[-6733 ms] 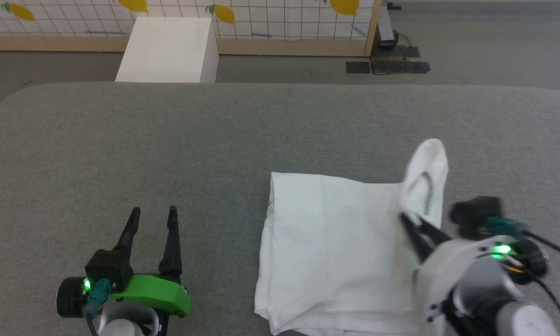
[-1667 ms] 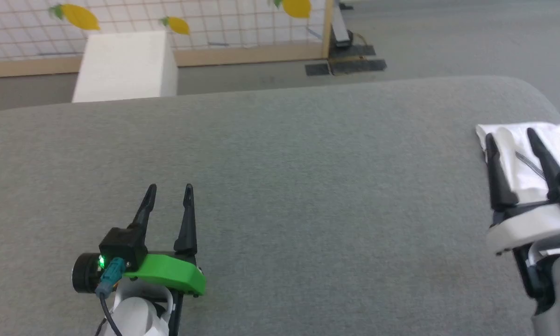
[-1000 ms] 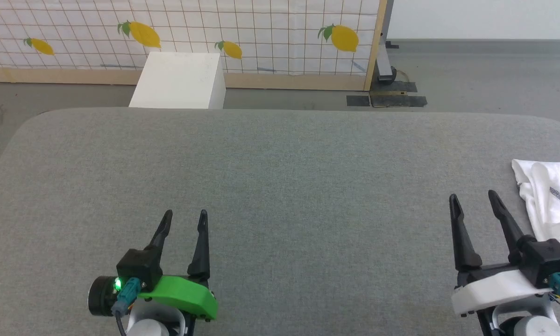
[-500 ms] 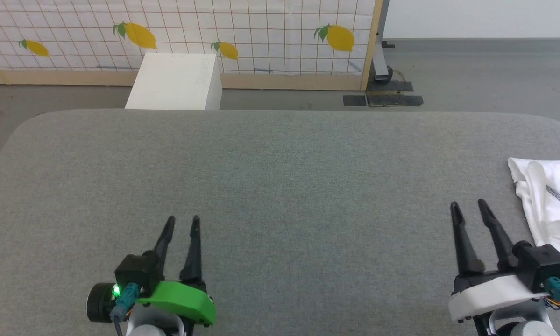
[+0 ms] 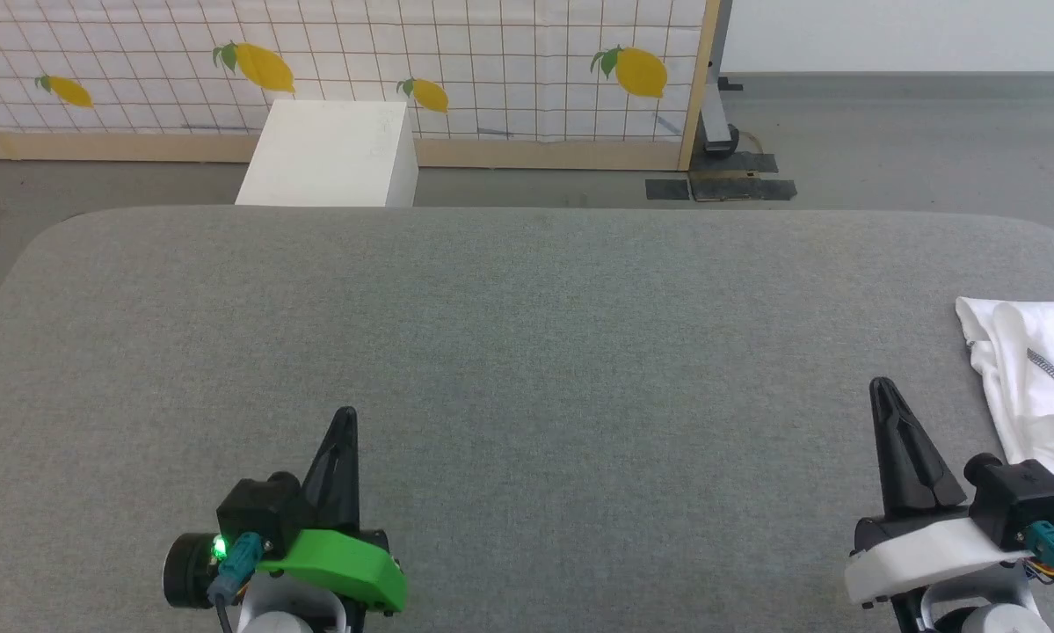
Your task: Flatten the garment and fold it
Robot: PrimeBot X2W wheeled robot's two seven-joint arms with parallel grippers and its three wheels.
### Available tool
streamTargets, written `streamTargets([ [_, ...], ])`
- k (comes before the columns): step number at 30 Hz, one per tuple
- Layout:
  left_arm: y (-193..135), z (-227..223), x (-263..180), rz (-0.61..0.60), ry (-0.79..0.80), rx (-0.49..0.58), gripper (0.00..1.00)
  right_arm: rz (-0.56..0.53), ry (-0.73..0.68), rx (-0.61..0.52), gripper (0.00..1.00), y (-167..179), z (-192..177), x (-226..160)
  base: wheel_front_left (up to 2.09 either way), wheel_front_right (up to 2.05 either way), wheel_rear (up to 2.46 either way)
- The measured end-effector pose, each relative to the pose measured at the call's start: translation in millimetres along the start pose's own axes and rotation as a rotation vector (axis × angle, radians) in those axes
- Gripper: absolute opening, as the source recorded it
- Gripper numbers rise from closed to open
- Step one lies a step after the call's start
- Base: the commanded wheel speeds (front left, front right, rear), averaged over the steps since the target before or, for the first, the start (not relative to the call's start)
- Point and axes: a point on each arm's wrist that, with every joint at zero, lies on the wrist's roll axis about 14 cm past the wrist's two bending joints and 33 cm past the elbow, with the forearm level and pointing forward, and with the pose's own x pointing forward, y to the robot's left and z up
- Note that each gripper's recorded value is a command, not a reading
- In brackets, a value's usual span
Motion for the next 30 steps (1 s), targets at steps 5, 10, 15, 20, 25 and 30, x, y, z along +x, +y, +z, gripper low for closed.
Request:
streamTargets([
  [5, 0.5, 0.2, 0.4, 0.001, 0.004, 0.004, 0.00, 0.001, 0.007, -0.001, 0.00, 0.3, -1.0, -0.1, 0.00, 0.00, 0.00],
  [10, 0.8, 1.4, 0.9, 0.001, 0.006, 0.010, 0.00, 0.002, 0.014, -0.002, 0.00, 0.6, -1.8, -0.2, 0.00, 0.00, 0.00],
  [15, 1.6, 2.7, 1.7, 0.002, 0.011, 0.019, 0.00, 0.005, 0.025, -0.003, 0.00, 1.6, -3.3, -0.3, 0.00, 0.00, 0.00],
  [20, 2.5, 3.4, 2.1, 0.004, 0.014, 0.027, 0.00, 0.008, 0.030, -0.008, 0.00, 2.5, -3.9, -0.4, 0.00, 0.00, 0.00],
  [25, 4.2, 4.1, 2.6, 0.010, 0.019, 0.032, 0.00, 0.010, 0.035, -0.009, 0.00, 3.3, -4.5, -0.4, 0.00, 0.00, 0.00],
  [30, 5.4, 5.7, 3.1, 0.013, 0.019, 0.038, 0.00, 0.012, 0.043, -0.009, 0.00, 3.8, -5.5, -0.4, 0.00, 0.00, 0.00],
])
